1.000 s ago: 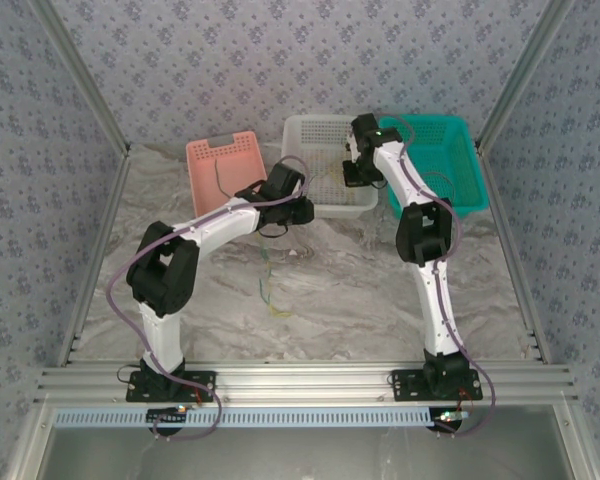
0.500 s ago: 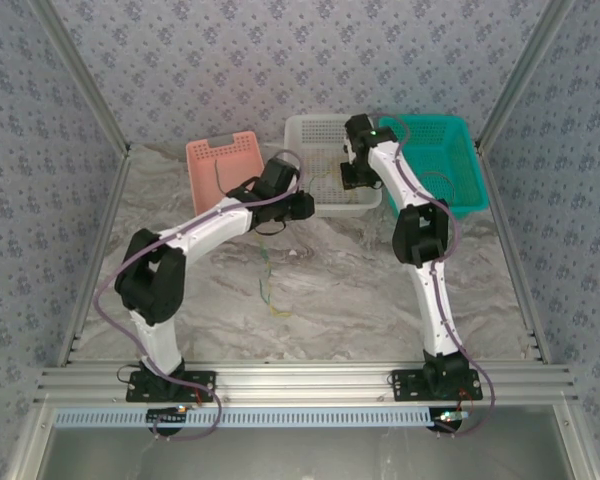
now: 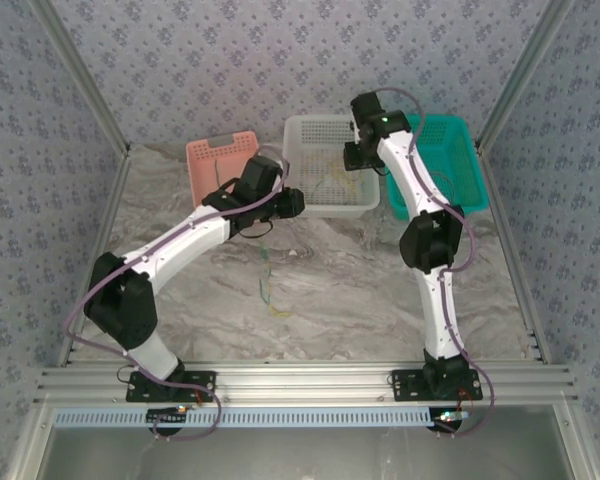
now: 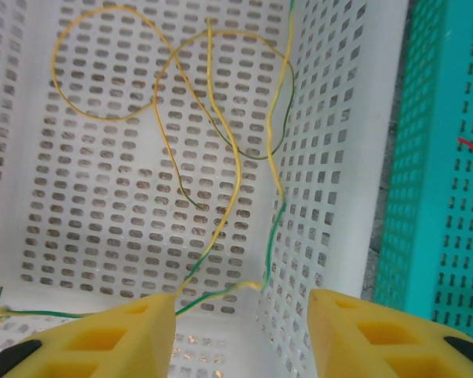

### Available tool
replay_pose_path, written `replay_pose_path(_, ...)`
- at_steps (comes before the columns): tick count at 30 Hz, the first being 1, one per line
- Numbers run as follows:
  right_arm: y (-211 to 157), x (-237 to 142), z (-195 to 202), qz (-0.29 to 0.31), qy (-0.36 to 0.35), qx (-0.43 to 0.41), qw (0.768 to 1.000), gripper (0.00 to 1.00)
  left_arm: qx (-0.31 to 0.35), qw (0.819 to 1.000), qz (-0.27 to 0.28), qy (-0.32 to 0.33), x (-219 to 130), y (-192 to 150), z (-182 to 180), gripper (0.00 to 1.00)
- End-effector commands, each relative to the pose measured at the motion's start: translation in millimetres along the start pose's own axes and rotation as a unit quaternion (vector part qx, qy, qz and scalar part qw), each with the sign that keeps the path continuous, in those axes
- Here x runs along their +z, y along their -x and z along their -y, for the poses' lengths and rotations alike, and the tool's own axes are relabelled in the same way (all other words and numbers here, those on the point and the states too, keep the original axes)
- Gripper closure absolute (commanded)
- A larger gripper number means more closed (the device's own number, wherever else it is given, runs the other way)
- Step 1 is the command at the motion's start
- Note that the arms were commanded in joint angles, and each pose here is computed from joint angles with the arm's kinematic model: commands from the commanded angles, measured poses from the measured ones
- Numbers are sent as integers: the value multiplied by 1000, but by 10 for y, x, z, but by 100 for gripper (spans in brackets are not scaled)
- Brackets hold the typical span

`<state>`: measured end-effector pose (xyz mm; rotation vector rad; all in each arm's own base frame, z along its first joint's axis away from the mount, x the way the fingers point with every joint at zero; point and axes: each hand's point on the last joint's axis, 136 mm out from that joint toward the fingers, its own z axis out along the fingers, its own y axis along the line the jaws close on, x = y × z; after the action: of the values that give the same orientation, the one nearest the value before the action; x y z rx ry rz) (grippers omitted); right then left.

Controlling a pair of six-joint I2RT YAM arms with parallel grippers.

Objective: Untangle the cables
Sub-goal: Place the cable in the container, then straighten the cable.

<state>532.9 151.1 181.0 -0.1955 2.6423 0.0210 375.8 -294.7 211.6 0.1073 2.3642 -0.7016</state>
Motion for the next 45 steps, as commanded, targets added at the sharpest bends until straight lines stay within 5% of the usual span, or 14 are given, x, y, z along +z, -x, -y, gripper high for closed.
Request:
replay_pose_path(1,29,-174,60,8,-6,17,1000,50,-4,1000,7,10,-159,24,-40,65)
replay_pose_path(7,40,-433,60,48,-21,22,998,51,-5,999,17,36,-360,-40,-184,63)
replay_pose_path(10,-27,-753,14,83,-20,27,996,51,-21,998,12,60,-483,-214,-394,53)
replay_pose_path(18,-1051,-1161,-731,143,76,14,987,50,-101,985,-54,128,-551,-1149,-1053,41)
replay_pose_path(22,-1927,-1048,-1621,119,188,-71,972,50,-121,978,-77,149,-549,-1493,-1264,46)
replay_pose_path(26,-2471,-792,-2165,61,235,-83,967,50,-151,973,-35,173,-817,-1633,-1498,55)
replay_pose_path(36,-2654,-303,-2869,-9,179,-6,984,51,-178,969,29,170,-1346,-1697,-1642,61)
replay_pose_path(45,-2821,-77,-2780,-34,97,-9,995,61,-172,974,24,145,-1343,-1651,-1530,62)
